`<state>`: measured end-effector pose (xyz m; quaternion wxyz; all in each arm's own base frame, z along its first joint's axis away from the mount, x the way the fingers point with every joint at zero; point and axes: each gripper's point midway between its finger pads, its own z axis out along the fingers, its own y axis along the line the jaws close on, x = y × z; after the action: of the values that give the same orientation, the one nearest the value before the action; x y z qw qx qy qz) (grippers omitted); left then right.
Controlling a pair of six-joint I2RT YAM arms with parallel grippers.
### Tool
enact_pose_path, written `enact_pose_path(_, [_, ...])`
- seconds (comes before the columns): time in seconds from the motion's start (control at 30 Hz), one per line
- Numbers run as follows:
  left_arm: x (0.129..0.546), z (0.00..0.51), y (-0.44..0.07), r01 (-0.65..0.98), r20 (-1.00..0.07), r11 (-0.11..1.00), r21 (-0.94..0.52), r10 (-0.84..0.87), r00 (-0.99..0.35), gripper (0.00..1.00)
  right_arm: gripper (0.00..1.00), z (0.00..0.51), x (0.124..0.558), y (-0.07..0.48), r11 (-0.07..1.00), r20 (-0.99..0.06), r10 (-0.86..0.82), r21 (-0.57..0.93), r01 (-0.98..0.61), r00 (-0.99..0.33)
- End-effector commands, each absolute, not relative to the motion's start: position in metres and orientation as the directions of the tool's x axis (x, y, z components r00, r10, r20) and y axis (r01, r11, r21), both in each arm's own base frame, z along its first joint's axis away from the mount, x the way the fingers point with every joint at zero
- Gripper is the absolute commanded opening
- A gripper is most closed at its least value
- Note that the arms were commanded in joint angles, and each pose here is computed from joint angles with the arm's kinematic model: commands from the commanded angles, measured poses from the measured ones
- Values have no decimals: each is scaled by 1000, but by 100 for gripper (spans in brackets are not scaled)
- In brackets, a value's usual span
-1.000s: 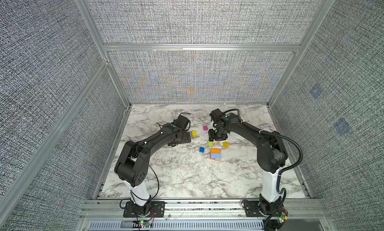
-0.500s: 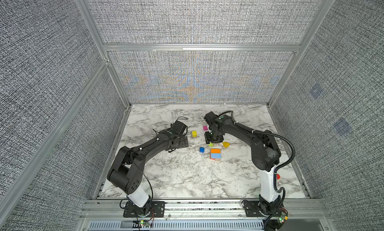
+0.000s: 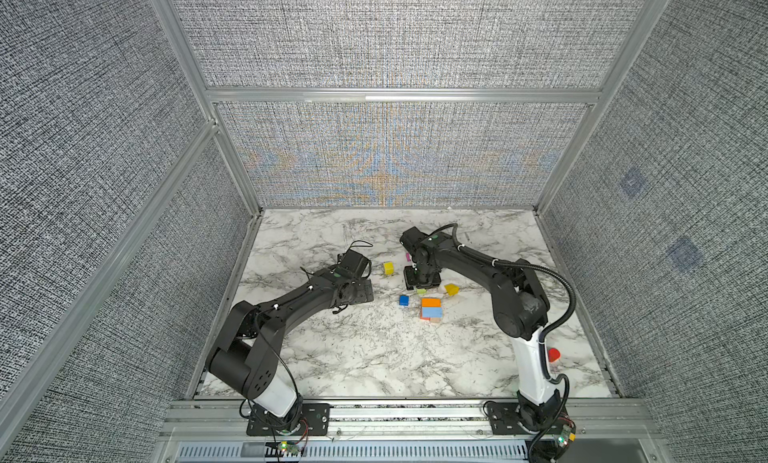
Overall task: Build the wood block tower
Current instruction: 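Lower the open right gripper around the green cube, then close the right gripper on the green cube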
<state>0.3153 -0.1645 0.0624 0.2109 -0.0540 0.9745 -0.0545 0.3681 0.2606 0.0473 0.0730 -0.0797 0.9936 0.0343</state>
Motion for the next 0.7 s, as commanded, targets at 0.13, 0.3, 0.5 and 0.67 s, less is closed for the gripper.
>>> enact_pose_path(0.13, [318, 63, -164, -81, -418, 988, -132, -129, -899, 96, 59, 48, 367, 249, 992, -145, -128, 0, -129, -981])
enact_pose_path(0.3, [318, 64, -164, -79, -420, 988, -133, -129, -898, 96, 59, 44, 366, 256, 991, -136, -123, 28, -128, -983])
enact_pose_path(0.5, [317, 64, -163, -80, -422, 988, -132, -129, -897, 96, 59, 38, 365, 260, 990, -124, -130, 29, -135, -984])
enact_pose_path(0.67, [315, 60, -163, -82, -412, 988, -131, -130, -902, 96, 59, 34, 366, 261, 991, -121, -127, 23, -131, -984])
